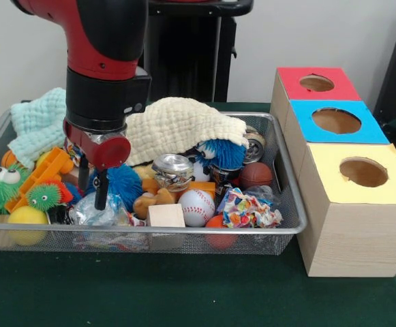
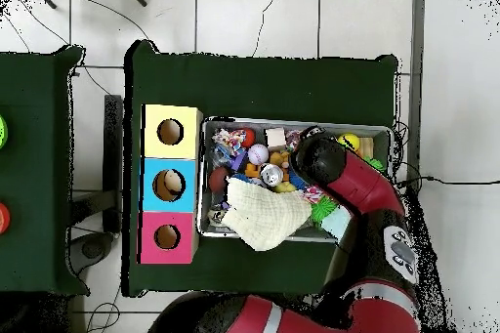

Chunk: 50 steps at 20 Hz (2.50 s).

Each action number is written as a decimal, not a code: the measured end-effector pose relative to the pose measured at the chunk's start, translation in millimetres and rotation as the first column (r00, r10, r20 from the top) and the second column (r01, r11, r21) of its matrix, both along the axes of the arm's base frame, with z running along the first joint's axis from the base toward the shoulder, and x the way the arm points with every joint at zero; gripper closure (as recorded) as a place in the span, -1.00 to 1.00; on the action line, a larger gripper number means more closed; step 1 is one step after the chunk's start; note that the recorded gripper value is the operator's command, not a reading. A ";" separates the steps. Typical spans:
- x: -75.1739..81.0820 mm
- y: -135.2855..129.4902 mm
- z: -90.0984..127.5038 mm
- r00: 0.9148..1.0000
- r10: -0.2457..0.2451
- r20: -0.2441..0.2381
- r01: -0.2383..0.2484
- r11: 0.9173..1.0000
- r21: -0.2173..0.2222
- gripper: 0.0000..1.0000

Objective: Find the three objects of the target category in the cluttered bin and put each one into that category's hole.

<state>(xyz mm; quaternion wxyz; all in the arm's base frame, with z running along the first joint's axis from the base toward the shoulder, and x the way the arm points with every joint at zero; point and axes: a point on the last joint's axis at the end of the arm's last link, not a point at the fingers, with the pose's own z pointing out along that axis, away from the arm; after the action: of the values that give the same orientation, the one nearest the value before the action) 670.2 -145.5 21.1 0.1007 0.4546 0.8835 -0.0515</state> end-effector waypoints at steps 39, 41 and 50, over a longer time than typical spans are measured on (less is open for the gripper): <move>28.8 -16.1 -20.6 0.999 0.002 0.033 -0.002 1.000 -0.016 -1.00; 28.1 -16.1 -17.0 0.999 0.000 0.034 0.000 1.000 -0.016 -1.00; 34.2 -7.0 31.5 0.997 0.008 0.078 -0.006 1.000 -0.031 -1.00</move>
<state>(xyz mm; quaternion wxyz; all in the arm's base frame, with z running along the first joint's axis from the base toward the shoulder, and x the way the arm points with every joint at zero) 704.4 -152.6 52.6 0.1424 0.4515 0.8796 -0.0467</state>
